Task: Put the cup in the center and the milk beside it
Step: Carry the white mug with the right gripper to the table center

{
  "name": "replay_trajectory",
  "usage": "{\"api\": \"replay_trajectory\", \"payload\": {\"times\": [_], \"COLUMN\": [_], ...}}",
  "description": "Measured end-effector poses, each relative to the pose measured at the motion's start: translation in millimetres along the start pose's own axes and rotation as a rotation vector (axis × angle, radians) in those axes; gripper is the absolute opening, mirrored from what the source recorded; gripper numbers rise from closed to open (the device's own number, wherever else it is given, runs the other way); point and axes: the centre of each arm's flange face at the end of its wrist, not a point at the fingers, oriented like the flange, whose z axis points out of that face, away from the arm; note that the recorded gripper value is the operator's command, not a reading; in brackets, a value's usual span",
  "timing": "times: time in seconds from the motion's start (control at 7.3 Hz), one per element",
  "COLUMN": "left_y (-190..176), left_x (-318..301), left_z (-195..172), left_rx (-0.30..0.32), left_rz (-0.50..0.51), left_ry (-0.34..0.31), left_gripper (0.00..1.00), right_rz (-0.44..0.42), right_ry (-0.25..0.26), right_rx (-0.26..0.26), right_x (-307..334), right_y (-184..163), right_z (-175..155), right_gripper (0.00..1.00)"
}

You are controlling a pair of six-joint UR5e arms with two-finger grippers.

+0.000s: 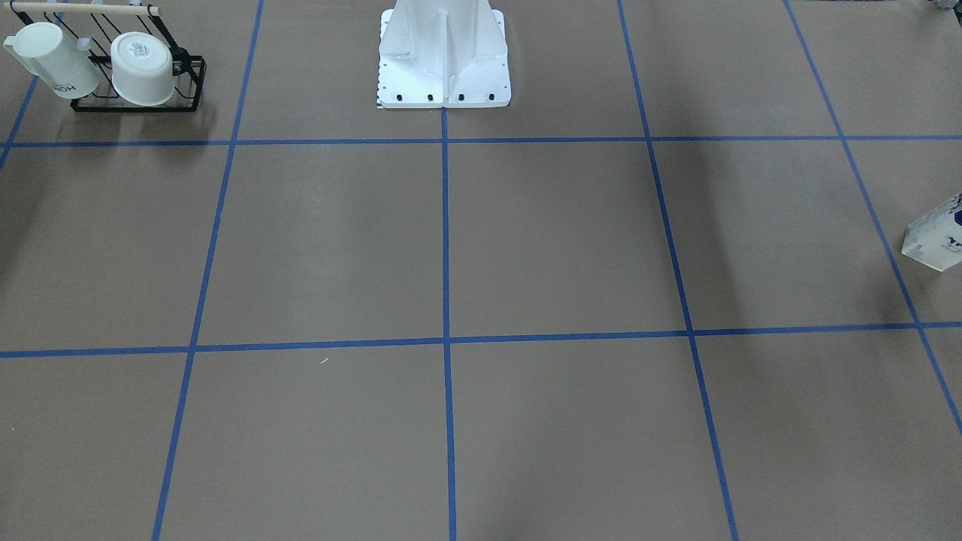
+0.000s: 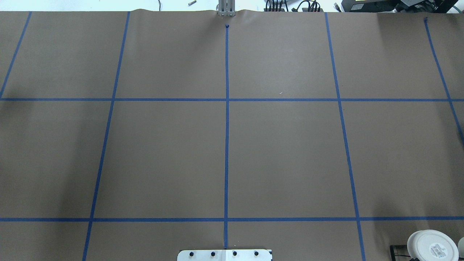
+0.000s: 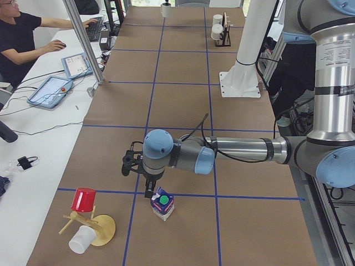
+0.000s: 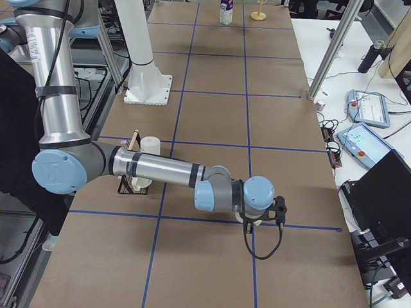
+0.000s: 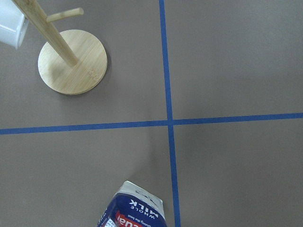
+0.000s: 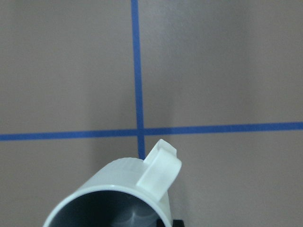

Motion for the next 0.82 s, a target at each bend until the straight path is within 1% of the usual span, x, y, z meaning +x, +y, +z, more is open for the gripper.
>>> {"api": "replay_trajectory", "payload": {"times": [0.14,0.27,0.41,0.55,0.68,0.82], "left_y": [0.5,0.5,0.6,1.1,2.3,3.9], "left_x": [-0.8,-1.6,-2.4,-3.3,-4.4,-5.8], "left_z": [0.9,1.8,2.5,3.4,4.2,5.0], "left_rx": [-0.003,-0.006,-0.009,-0.012,-0.015,-0.018], "left_rz": [-0.003,-0.006,-0.01,-0.013,-0.017,-0.021], "left_ry": [0.0,0.0,-0.001,-0.001,-0.001,-0.001], "left_gripper": [0.98,0.98,0.98,0.98,0.98,0.98], "right_rz": [0.039,0.068,0.092,0.127,0.158,0.178], "right_ry": [-0.028,-0.051,-0.062,-0.061,-0.058,-0.048], "right_rx": [0.008,0.002,-0.016,-0.033,-0.042,-0.047], "right_x": [-57.7,-131.3,-215.8,-307.0,-390.7,-465.7], "right_y": [-32.7,-55.9,-71.8,-80.7,-80.0,-69.6], "right_z": [-21.3,-28.0,-19.5,-3.9,11.6,30.0], "right_gripper": [0.0,0.0,0.0,0.0,0.0,0.0]}}
